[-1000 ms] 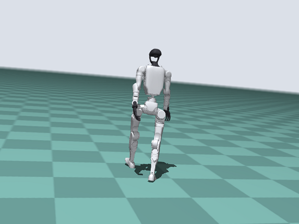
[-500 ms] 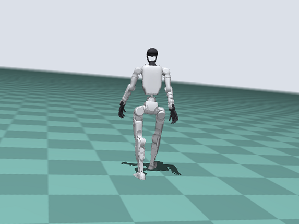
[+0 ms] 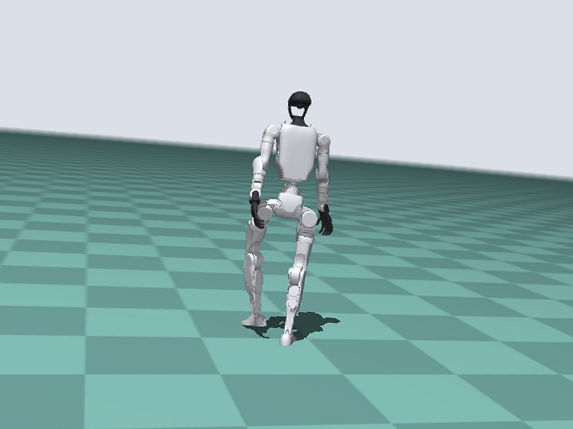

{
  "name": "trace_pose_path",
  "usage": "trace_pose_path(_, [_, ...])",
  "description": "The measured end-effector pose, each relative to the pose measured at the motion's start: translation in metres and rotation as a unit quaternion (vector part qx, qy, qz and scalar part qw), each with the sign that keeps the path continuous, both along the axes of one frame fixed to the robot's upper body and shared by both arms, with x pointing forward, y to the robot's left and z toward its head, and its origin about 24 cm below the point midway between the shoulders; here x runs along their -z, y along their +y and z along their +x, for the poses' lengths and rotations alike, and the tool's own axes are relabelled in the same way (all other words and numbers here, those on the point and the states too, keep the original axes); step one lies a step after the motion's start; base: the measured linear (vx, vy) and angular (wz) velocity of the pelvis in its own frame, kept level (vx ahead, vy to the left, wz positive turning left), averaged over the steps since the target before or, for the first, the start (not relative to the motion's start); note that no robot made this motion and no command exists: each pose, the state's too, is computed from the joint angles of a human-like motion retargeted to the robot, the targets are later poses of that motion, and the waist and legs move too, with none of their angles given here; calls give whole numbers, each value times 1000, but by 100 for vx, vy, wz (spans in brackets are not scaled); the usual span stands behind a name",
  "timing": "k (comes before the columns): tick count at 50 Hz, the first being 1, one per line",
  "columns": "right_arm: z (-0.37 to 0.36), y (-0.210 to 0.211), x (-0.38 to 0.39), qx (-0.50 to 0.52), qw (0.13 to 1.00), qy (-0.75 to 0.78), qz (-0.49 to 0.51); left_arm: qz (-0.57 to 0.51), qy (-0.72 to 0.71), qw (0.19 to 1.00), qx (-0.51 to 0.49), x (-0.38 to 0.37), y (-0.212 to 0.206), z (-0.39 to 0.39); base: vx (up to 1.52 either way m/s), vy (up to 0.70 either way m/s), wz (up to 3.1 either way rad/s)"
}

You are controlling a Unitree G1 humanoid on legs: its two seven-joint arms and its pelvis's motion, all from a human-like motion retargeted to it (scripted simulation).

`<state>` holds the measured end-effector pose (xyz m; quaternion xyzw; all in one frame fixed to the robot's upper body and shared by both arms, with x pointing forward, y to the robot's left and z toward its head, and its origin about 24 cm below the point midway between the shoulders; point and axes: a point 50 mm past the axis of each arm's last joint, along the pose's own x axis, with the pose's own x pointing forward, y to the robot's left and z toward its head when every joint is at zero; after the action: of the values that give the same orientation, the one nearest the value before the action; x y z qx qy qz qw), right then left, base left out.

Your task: Walk run

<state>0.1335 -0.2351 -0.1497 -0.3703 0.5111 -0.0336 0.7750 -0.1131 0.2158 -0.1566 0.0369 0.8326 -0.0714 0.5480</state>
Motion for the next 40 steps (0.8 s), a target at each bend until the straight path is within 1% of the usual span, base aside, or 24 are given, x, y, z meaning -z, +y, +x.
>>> trace_pose_path(4, [44,-8,-20,-51,997,-65,-8,2,-7,999,-39,0,-6,-3,105,17,-59])
trace_pose_path(8, [43,-1,-19,-73,995,-71,12,-4,-9,999,-44,0,0,3,111,13,-5])
trace_pose_path(11, [11,11,-2,-85,995,-12,56,7,-19,1000,-15,4,10,23,122,9,-22])
trace_pose_path(13, [-16,24,11,-95,991,43,80,11,-57,998,6,9,13,49,115,0,-35])
trace_pose_path(15, [-42,28,18,-107,986,91,85,6,-104,994,30,13,17,80,91,7,-24])
trace_pose_path(20, [-86,20,23,-149,972,179,18,47,-243,966,79,9,33,170,97,18,4])
trace_pose_path(22, [-104,19,24,-137,970,199,2,65,-304,944,114,0,40,209,82,11,104])
trace_pose_path(24, [-124,20,24,-111,968,223,6,70,-361,917,154,-13,47,247,86,7,104])
trace_pose_path(28, [-166,29,24,-53,954,290,54,76,-458,856,228,-50,56,314,96,-2,74])
trace_pose_path(32, [-198,36,20,-15,932,348,98,87,-540,791,274,-84,55,357,93,-7,57])
trace_pose_path(35, [-214,33,17,3,920,378,105,95,-580,760,278,-90,48,363,114,-6,1])
trace_pose_path(36, [-216,31,16,7,919,382,98,95,-581,761,271,-84,45,356,124,-2,-3])
trace_pose_path(38, [-218,27,15,7,920,384,84,92,-560,783,254,-66,42,333,129,-2,18])
trace_pose_path(40, [-216,25,15,6,924,374,78,78,-503,826,242,-40,39,295,129,0,67])
